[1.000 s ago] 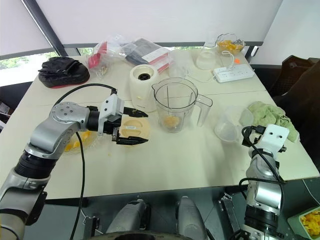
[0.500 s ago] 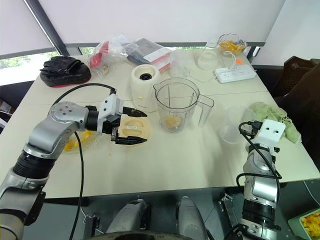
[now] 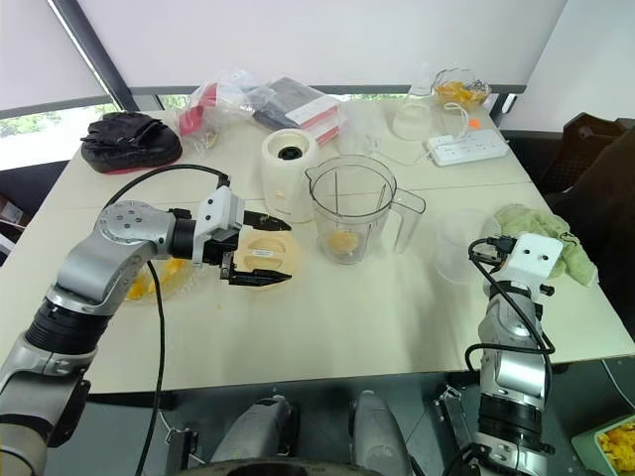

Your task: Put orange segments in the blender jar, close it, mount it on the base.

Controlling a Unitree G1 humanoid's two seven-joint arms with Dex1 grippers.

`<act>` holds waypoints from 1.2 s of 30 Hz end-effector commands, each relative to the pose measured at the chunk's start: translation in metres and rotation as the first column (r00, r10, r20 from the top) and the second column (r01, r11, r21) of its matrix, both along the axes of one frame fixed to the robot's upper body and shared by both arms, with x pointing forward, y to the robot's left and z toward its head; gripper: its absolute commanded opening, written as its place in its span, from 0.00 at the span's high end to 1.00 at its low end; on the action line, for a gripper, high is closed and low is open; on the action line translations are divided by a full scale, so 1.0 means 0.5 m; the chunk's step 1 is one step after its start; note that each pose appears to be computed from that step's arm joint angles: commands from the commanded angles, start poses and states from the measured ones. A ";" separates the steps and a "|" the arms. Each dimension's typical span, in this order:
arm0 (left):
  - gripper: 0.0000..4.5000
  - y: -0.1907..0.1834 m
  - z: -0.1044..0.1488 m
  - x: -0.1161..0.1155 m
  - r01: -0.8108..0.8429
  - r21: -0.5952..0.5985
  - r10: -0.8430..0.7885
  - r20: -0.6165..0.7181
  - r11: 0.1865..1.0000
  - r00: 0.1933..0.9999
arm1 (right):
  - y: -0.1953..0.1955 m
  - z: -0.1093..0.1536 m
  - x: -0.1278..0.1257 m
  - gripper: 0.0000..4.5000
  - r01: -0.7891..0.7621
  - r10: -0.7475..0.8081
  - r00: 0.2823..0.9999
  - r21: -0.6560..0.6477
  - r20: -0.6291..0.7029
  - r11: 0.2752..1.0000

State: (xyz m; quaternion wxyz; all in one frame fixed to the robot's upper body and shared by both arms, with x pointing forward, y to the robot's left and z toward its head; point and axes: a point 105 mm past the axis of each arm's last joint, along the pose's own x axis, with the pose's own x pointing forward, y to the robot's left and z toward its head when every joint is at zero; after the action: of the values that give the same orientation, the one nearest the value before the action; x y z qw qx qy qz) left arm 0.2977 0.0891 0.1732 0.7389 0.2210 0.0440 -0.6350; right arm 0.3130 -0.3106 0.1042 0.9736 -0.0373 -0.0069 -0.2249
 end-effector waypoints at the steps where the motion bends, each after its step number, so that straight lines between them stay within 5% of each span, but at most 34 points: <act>1: 0.00 0.011 0.009 0.002 -0.032 -0.011 0.032 0.029 0.999 0.999 | -0.003 0.085 0.003 1.00 0.003 0.007 0.993 -0.086 0.121 0.996; 9: 0.00 0.016 0.009 0.012 -0.079 -0.042 0.080 0.021 0.996 0.997 | -0.014 0.208 0.026 1.00 0.032 -0.005 0.960 -0.090 0.281 0.995; 12: 0.00 0.012 0.010 0.017 -0.089 -0.061 0.091 0.020 0.994 0.996 | 0.005 0.289 0.048 1.00 -0.015 0.070 0.932 -0.156 0.356 0.988; 20: 0.00 -0.002 -0.001 0.027 -0.144 -0.145 0.146 -0.003 0.979 0.989 | 0.098 0.398 0.094 1.00 -0.199 0.314 0.879 -0.322 0.360 0.926; 26: 0.00 -0.002 0.001 0.035 -0.188 -0.186 0.190 -0.005 0.964 0.982 | 0.173 0.434 0.097 1.00 -0.324 0.506 0.818 -0.510 0.272 0.797; 36: 0.00 0.000 -0.001 0.037 -0.216 -0.202 0.220 -0.003 0.955 0.975 | 0.227 0.446 0.081 1.00 -0.351 0.611 0.774 -0.692 0.165 0.631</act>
State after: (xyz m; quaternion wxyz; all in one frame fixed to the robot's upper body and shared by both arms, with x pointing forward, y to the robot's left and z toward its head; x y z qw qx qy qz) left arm 0.3181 0.0892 0.1615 0.8234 0.1398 0.0216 -0.5495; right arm 0.3685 -0.2074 0.3013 0.9298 -0.2822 -0.2290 0.0584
